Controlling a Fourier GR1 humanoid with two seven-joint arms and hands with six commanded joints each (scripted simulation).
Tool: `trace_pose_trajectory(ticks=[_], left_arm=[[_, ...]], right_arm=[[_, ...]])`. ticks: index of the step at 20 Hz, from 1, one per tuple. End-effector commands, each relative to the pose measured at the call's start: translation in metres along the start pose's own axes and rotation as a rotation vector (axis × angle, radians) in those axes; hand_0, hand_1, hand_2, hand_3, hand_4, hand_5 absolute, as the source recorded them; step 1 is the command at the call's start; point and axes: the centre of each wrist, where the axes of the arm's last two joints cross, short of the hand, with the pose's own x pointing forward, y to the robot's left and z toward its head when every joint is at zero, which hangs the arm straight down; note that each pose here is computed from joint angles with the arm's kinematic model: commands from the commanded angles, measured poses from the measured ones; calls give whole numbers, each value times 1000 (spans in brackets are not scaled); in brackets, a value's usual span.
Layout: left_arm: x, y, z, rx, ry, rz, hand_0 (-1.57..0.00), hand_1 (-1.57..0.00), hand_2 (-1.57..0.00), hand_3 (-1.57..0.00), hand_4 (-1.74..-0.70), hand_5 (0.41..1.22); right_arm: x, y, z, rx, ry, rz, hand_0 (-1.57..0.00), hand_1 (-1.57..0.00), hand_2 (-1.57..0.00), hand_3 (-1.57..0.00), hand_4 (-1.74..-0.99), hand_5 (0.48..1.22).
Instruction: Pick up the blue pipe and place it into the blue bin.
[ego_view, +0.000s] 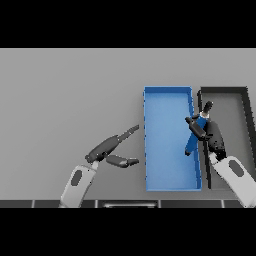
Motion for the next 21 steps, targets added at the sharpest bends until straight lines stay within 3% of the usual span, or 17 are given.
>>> trace_pose_trajectory(ticks=[1,3,8,11,21], left_arm=[[0,1,1,8,-3,0,1,1,1,1,-884,429],[0,0,0,0,3,4,1,1,1,1,-886,428],[-2,-3,0,-1,3,-8,1,1,1,1,-885,428],[-1,-1,3,9,-5,-1,1,1,1,1,-887,429],[3,-1,0,8,-10,-9,1,1,1,1,-885,431]], right_arm=[[-3,-3,1,41,69,51,-245,-223,-224,-131,-1142,1030],[4,3,5,88,133,99,-156,-143,-143,-84,-1083,934],[16,14,8,106,179,194,-51,-46,-46,-27,-1051,787],[18,19,10,102,180,198,-25,-23,-23,-13,-1036,713],[27,18,7,112,182,210,-6,-5,-5,-3,-1022,643]])
